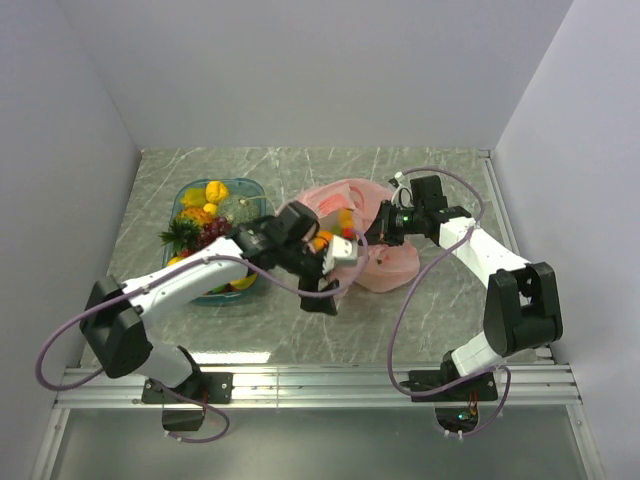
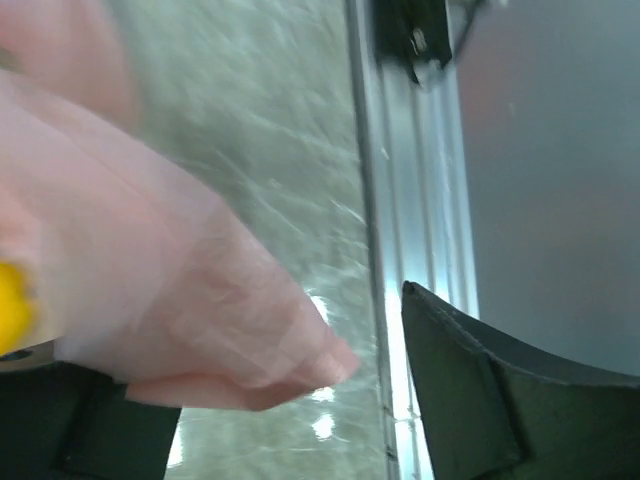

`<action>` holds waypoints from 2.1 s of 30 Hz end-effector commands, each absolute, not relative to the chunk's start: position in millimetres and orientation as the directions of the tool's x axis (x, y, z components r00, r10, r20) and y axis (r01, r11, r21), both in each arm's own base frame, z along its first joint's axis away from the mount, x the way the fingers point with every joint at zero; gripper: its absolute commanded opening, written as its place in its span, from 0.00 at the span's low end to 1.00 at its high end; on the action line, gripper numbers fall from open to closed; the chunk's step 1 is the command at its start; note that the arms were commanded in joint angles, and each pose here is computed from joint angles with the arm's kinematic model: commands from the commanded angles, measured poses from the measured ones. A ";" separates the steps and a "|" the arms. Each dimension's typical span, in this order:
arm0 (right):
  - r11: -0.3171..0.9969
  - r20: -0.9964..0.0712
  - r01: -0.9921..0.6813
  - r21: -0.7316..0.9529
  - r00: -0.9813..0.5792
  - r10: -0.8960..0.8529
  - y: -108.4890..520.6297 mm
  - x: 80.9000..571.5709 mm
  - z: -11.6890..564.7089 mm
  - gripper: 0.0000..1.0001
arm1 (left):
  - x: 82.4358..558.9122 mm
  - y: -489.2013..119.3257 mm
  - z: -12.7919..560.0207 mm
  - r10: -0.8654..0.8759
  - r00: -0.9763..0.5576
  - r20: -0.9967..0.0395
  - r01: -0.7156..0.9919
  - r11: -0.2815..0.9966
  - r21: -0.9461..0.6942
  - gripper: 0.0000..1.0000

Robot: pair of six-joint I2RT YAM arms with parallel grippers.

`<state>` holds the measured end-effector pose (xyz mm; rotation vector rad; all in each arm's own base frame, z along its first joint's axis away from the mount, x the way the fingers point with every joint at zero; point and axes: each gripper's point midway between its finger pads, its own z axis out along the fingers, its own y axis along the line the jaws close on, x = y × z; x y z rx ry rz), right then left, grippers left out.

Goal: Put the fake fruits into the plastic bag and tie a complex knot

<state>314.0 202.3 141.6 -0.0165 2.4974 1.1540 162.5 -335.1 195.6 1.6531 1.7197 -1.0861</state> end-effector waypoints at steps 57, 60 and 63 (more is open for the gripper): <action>0.683 -0.447 -0.288 0.672 -0.893 0.063 200.4 305.1 154.5 0.00 | 215.3 -46.3 172.3 0.605 -0.635 -0.479 0.531 0.793 0.298 0.99; 0.681 -0.446 -0.285 0.674 -0.893 0.067 200.1 304.8 154.6 0.00 | 225.9 -47.7 165.4 0.601 -0.654 -0.459 0.531 0.797 0.288 0.99; 0.681 -0.437 -0.280 0.677 -0.897 0.066 200.3 304.0 153.7 0.00 | 233.1 -47.4 160.8 0.598 -0.673 -0.436 0.527 0.801 0.285 0.99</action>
